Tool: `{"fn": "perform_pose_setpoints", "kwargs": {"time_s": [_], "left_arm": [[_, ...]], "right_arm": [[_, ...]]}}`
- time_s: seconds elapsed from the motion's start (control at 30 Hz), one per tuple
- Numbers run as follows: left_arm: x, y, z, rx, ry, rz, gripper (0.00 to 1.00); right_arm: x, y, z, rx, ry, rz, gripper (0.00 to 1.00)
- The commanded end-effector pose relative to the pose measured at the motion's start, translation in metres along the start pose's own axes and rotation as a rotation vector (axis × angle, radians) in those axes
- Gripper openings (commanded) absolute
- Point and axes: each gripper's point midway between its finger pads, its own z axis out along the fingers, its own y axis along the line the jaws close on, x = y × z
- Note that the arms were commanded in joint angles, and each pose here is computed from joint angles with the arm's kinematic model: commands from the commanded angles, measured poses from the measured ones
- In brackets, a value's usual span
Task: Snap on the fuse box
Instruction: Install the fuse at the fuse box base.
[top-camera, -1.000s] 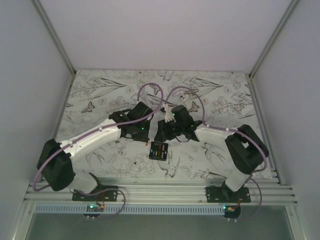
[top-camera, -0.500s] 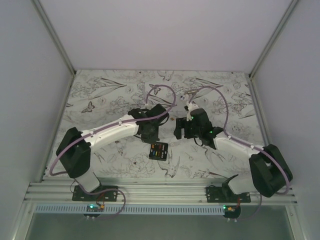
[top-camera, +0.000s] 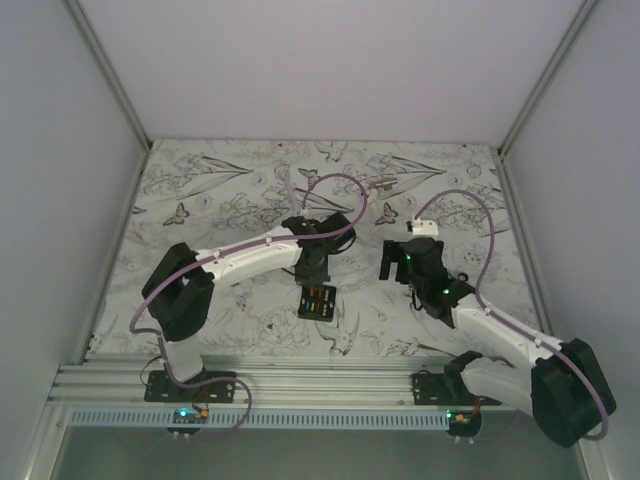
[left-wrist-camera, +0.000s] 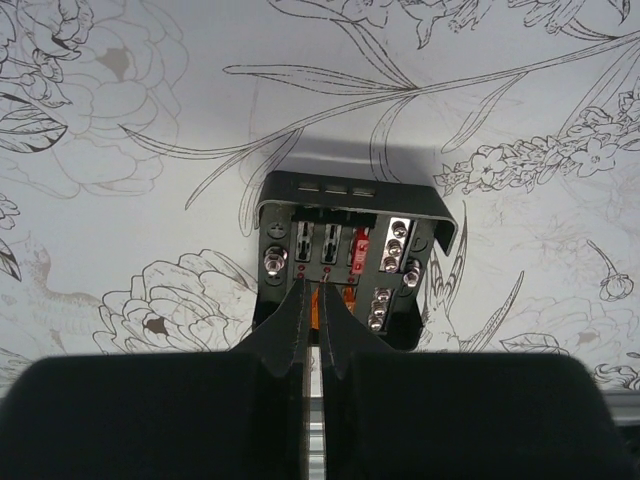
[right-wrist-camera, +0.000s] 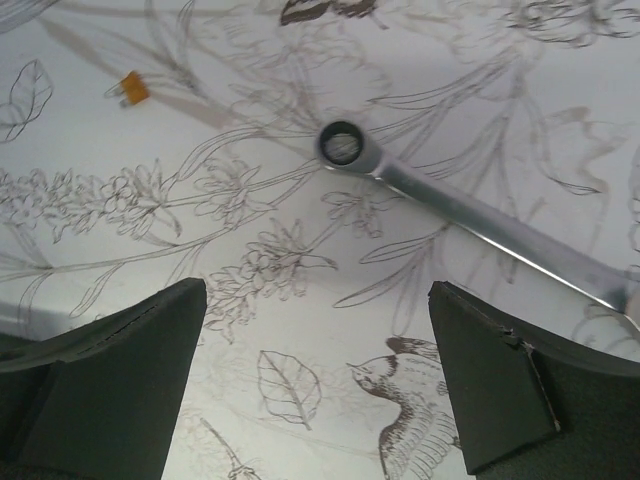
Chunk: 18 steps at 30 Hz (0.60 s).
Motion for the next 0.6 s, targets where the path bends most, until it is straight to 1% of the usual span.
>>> {"fn": "perform_pose_setpoints", "kwargs": {"time_s": [0.0,0.1,0.57], "left_arm": [[0.003,0.004,0.003,-0.075,0.001,0.013,0.00],[0.003,0.004,0.008,-0.101,-0.001,0.029,0.00],[0.002,0.004,0.018,-0.151,0.008,0.071,0.00]], "right_arm": [[-0.025,-0.024,-0.009,0.111,-0.131,0.074,1.00],[-0.025,-0.027,-0.012,0.115,-0.146,0.083,1.00],[-0.023,-0.025,-0.009,0.107,-0.129,0.071,1.00]]}}
